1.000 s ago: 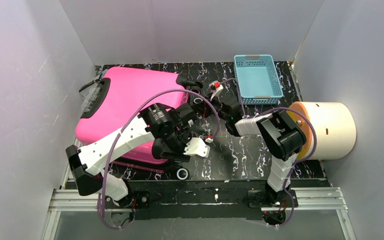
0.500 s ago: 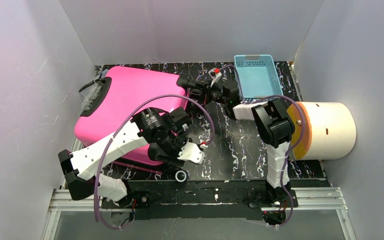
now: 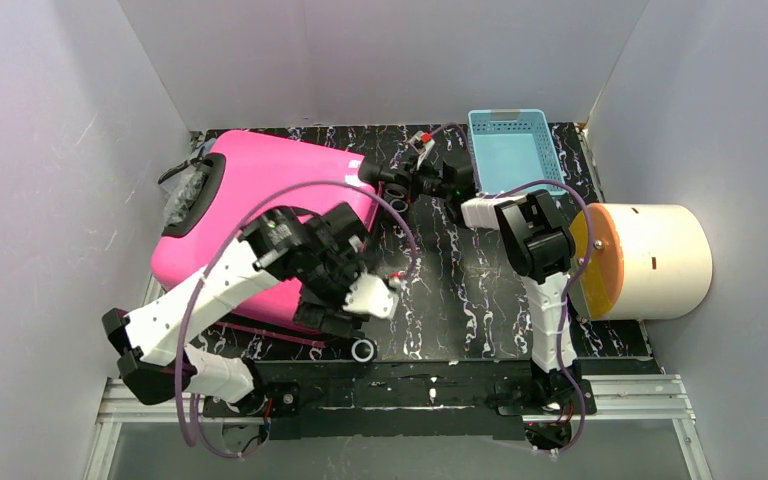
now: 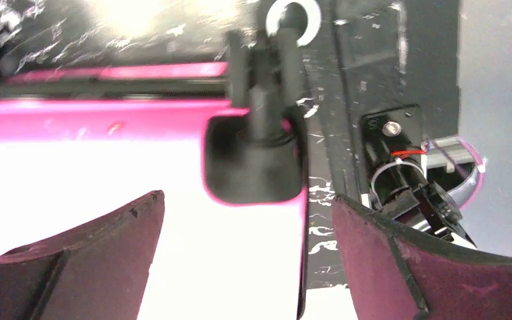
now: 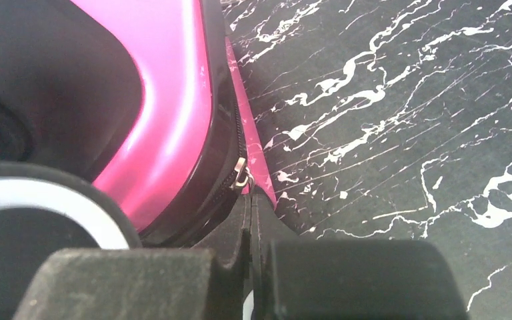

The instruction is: Open, take out, and arrange the luggage

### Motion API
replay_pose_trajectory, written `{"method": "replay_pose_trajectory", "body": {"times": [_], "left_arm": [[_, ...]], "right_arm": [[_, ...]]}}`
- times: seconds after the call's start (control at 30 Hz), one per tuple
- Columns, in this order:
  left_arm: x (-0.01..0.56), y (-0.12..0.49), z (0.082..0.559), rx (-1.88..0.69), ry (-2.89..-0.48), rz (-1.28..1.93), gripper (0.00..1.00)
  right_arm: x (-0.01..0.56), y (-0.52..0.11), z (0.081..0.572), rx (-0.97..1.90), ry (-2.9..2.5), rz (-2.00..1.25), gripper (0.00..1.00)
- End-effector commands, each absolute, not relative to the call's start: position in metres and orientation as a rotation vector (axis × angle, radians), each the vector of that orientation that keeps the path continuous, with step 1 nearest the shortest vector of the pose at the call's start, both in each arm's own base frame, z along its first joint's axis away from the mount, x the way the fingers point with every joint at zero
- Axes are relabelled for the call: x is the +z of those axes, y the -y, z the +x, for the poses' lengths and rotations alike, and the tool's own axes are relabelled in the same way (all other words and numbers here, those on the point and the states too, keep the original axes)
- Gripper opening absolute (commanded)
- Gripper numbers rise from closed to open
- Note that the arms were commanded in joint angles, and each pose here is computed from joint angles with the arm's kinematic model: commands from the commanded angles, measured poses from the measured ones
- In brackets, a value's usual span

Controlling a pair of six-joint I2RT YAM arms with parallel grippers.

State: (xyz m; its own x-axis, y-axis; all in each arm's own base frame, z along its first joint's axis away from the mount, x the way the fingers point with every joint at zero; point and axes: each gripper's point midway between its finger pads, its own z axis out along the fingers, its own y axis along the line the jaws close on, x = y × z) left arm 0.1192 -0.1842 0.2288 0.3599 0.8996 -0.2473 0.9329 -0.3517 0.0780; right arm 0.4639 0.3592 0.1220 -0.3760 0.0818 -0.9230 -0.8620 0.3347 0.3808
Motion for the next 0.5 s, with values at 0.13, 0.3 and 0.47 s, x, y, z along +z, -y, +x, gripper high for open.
{"method": "replay_pose_trajectory", "body": {"times": [0.13,0.3,0.47], "left_arm": [[0.323,0.123,0.187,-0.093,-1.899,1.782,0.96],[0.312,0.016,0.2,0.191,-2.178,1.379,0.88],[0.284,-0.079,0.171,0.355,-2.416,1.036,0.74]], "right_arm": [[0.126,-0.372,0.467,1.15,-1.575,-0.789,0.01],[0.127,-0.383,0.458,1.144,-1.554,-0.826,0.01],[0.126,-0.395,0.451,1.161,-1.557,-0.848,0.01]]}}
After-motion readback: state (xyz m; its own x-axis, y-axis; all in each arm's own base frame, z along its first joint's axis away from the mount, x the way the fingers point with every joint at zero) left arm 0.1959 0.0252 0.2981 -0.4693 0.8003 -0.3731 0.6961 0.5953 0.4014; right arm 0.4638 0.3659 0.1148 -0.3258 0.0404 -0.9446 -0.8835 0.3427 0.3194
